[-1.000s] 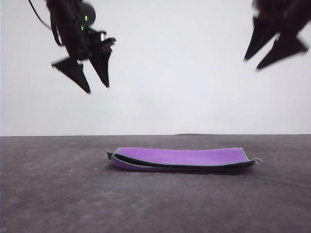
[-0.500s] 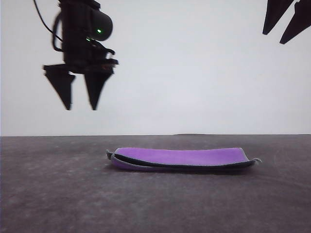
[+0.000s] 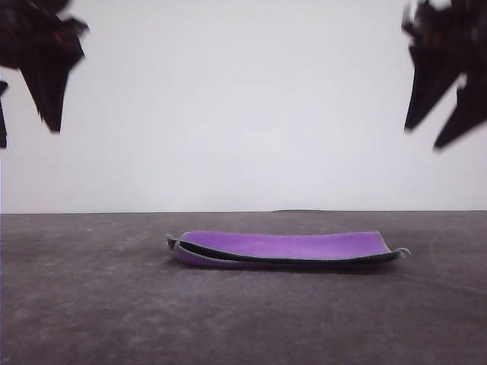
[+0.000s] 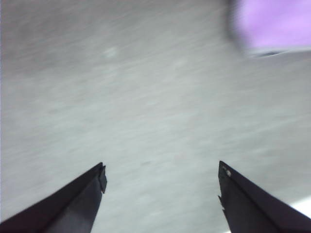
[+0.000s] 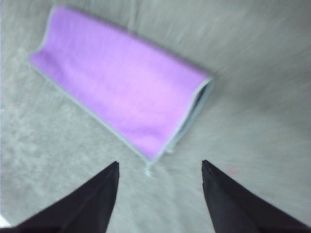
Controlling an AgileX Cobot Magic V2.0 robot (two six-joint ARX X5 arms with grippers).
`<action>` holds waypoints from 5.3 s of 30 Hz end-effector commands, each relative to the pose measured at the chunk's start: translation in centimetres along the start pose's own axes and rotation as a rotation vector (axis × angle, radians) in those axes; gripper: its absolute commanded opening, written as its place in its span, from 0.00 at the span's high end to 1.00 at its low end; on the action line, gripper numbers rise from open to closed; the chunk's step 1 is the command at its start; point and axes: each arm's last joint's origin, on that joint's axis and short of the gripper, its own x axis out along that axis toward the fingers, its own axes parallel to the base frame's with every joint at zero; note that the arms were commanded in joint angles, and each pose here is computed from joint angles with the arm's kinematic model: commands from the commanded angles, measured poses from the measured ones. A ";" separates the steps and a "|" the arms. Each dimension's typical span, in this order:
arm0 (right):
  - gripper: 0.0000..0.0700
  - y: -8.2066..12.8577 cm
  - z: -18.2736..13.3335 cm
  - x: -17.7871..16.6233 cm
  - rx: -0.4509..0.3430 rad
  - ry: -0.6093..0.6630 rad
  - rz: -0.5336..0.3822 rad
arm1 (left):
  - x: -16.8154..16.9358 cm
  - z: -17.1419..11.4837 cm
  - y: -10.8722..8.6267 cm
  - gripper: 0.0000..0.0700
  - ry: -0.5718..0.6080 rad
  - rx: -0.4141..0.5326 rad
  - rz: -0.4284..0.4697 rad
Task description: Fold clothes
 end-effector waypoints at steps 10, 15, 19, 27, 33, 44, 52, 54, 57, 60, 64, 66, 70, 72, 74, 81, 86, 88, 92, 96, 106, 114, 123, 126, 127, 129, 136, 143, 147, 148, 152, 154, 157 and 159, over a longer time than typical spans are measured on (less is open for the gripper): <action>0.21 -2.6 -3.9 5.9 0.206 -0.077 0.111 | 0.1 -4.0 1.3 0.36 -0.063 -0.015 -0.098; 0.21 -3.0 -3.5 6.3 0.225 -0.139 0.111 | 0.2 -3.5 1.4 0.36 -0.113 0.001 -0.101; 0.21 -3.5 -2.9 7.1 0.255 -0.172 0.127 | 0.2 -3.2 1.4 0.36 -0.135 0.008 -0.103; 0.21 -4.8 -3.1 9.8 0.313 -0.124 0.193 | 0.2 -3.2 1.4 0.36 -0.135 0.008 -0.103; 0.33 -5.0 -3.2 11.3 0.323 -0.099 0.218 | 0.2 -3.2 1.4 0.36 -0.135 0.008 -0.103; 0.80 -4.6 -2.8 12.2 0.319 -0.111 0.229 | 0.2 -3.2 1.4 0.36 -0.135 0.008 -0.103; 1.00 -4.6 -2.7 12.1 0.317 -0.114 0.231 | 0.2 -3.2 1.4 0.36 -0.135 0.008 -0.103; 1.00 -4.5 -2.6 12.2 0.308 -0.118 0.254 | 0.2 -3.2 1.4 0.36 -0.135 0.008 -0.103; 1.00 -3.7 -2.2 12.4 0.287 -0.128 0.310 | 0.2 -3.2 1.4 0.36 -0.135 0.007 -0.103; 1.00 -2.4 -1.6 12.9 0.261 -0.150 0.351 | 0.2 -3.2 1.4 0.36 -0.136 -0.002 -0.104; 1.00 0.1 -0.7 13.9 0.210 -0.176 0.401 | 0.2 -3.2 1.4 0.36 -0.135 -0.018 -0.105; 1.00 1.4 -0.4 14.4 0.190 -0.188 0.424 | 0.2 -3.2 1.4 0.36 -0.137 -0.017 -0.104; 1.00 3.5 0.4 15.4 0.161 -0.193 0.434 | 0.2 -3.2 1.4 0.36 -0.141 -0.016 -0.104; 1.00 4.4 0.9 16.1 0.145 -0.181 0.448 | 0.2 -3.2 1.4 0.36 -0.141 -0.015 -0.104; 1.00 5.1 1.4 16.7 0.135 -0.169 0.462 | 0.2 -3.2 1.4 0.36 -0.141 -0.015 -0.104; 1.00 7.0 3.3 18.7 0.118 -0.144 0.496 | 0.2 -3.2 1.4 0.36 -0.141 -0.016 -0.104; 1.00 8.1 3.8 19.8 0.098 -0.131 0.510 | 0.2 -3.2 1.4 0.36 -0.141 -0.016 -0.104; 1.00 8.4 4.0 20.1 0.094 -0.127 0.513 | 0.2 -3.2 1.4 0.36 -0.141 -0.015 -0.104; 1.00 8.6 4.0 20.4 0.093 -0.122 0.514 | 0.2 -3.2 1.4 0.36 -0.141 -0.016 -0.104; 1.00 8.6 4.1 20.4 0.092 -0.126 0.513 | 0.2 -3.2 1.4 0.36 -0.141 -0.015 -0.104; 1.00 8.3 4.1 20.4 0.098 -0.136 0.499 | 0.2 -3.2 1.4 0.36 -0.140 -0.016 -0.104; 0.37 8.3 4.1 20.4 0.093 -0.137 0.500 | 0.2 -3.2 1.4 0.36 -0.140 -0.016 -0.104; 0.30 8.4 4.2 20.3 0.077 -0.132 0.518 | 0.2 -3.2 1.4 0.36 -0.141 -0.015 -0.104; 0.30 8.2 4.4 19.5 0.045 -0.135 0.557 | 0.2 -3.1 1.4 0.36 -0.151 -0.011 -0.103; 0.30 8.2 4.6 19.0 0.032 -0.143 0.564 | 0.2 -3.0 1.4 0.36 -0.159 -0.009 -0.102; 0.30 8.0 4.9 17.8 0.008 -0.165 0.559 | 0.1 -2.8 1.4 0.36 -0.179 -0.002 -0.099; 0.31 7.3 5.5 10.1 -0.097 -0.300 0.359 | 0.0 -2.0 1.5 0.36 -0.255 0.025 -0.090; 0.31 6.6 3.3 1.1 -0.159 -0.378 0.016 | -0.2 -1.5 1.5 0.36 -0.312 0.045 -0.083; 0.31 5.4 0.8 -1.3 -0.124 -0.252 -0.201 | -0.2 -1.3 1.5 0.36 -0.330 0.053 -0.080; 0.31 5.1 0.3 -1.6 -0.117 -0.214 -0.245 | -0.3 -1.3 1.5 0.36 -0.332 0.053 -0.080; 0.31 4.4 -0.9 -2.2 -0.076 -0.124 -0.331 | -0.3 -1.3 1.5 0.36 -0.334 0.056 -0.079; 0.31 4.2 -1.1 -2.3 -0.066 -0.114 -0.344 | -0.3 -1.3 1.5 0.36 -0.338 0.058 -0.079; 0.31 4.1 -0.9 -2.3 -0.069 -0.134 -0.345 | -0.3 -1.2 1.5 0.38 -0.343 0.060 -0.078; 0.31 4.2 -0.7 -2.3 -0.073 -0.146 -0.345 | -0.3 -1.1 1.5 0.38 -0.350 0.062 -0.077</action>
